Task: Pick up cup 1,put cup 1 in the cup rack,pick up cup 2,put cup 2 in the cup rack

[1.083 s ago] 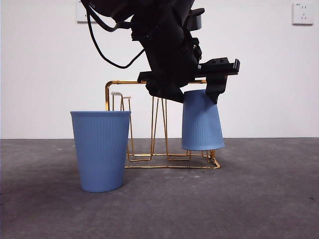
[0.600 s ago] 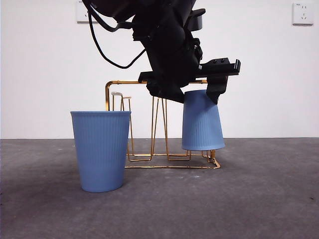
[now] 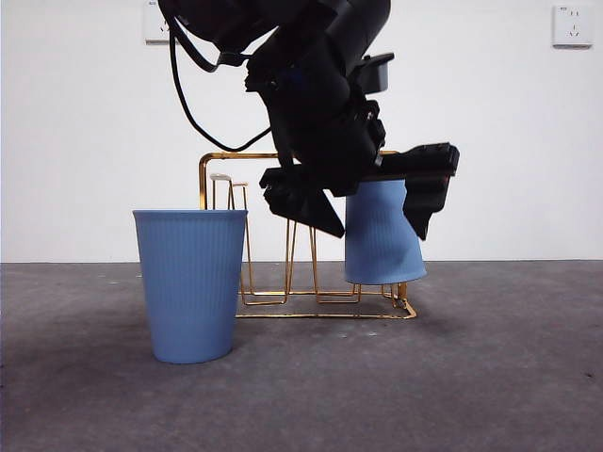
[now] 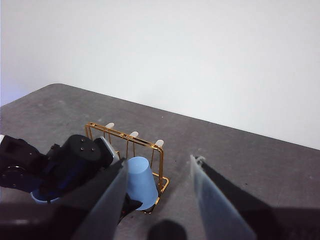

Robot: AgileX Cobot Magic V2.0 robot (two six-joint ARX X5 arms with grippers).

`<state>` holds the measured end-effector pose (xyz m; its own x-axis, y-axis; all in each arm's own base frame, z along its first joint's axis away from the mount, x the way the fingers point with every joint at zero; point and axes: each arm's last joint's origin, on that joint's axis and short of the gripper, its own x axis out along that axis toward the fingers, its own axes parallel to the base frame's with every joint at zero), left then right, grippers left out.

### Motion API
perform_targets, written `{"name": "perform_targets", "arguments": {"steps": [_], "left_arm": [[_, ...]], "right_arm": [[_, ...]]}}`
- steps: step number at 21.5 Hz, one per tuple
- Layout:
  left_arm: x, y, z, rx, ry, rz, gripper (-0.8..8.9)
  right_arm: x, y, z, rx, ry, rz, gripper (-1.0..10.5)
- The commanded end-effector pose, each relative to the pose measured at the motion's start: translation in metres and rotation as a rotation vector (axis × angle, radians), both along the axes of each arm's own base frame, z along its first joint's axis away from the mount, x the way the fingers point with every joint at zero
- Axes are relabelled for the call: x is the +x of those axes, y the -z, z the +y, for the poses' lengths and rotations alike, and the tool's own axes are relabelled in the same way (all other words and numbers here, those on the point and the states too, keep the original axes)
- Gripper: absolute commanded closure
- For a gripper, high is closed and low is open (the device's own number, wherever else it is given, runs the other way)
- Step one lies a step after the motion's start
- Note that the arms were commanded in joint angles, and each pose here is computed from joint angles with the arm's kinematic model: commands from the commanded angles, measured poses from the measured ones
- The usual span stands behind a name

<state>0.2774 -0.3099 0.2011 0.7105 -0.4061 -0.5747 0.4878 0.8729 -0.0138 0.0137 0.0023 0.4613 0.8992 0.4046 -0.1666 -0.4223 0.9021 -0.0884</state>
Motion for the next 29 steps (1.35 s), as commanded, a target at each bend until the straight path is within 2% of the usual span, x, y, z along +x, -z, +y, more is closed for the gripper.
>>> {"name": "perform_targets", "arguments": {"steps": [1,14,23,26,29], "left_arm": [[-0.002,0.008,0.001,0.009,0.001,0.037,3.38],[-0.012,0.004,-0.001,0.012,0.078,0.236,3.39],[-0.027,-0.04,-0.008,-0.064,0.219,0.376,3.46],[-0.034,-0.062,-0.002,-0.12,0.268,0.391,3.46],[-0.046,-0.092,0.011,-0.159,0.301,0.354,3.46]], "right_arm": [[-0.001,0.001,0.0,-0.004,-0.001,-0.006,7.3],[-0.001,0.001,0.0,-0.007,-0.001,-0.007,7.3],[0.001,0.004,0.001,-0.027,0.002,0.026,7.3],[0.005,0.005,0.004,-0.048,0.007,0.053,7.3],[0.012,0.006,0.009,-0.058,0.009,0.083,7.3]]}}
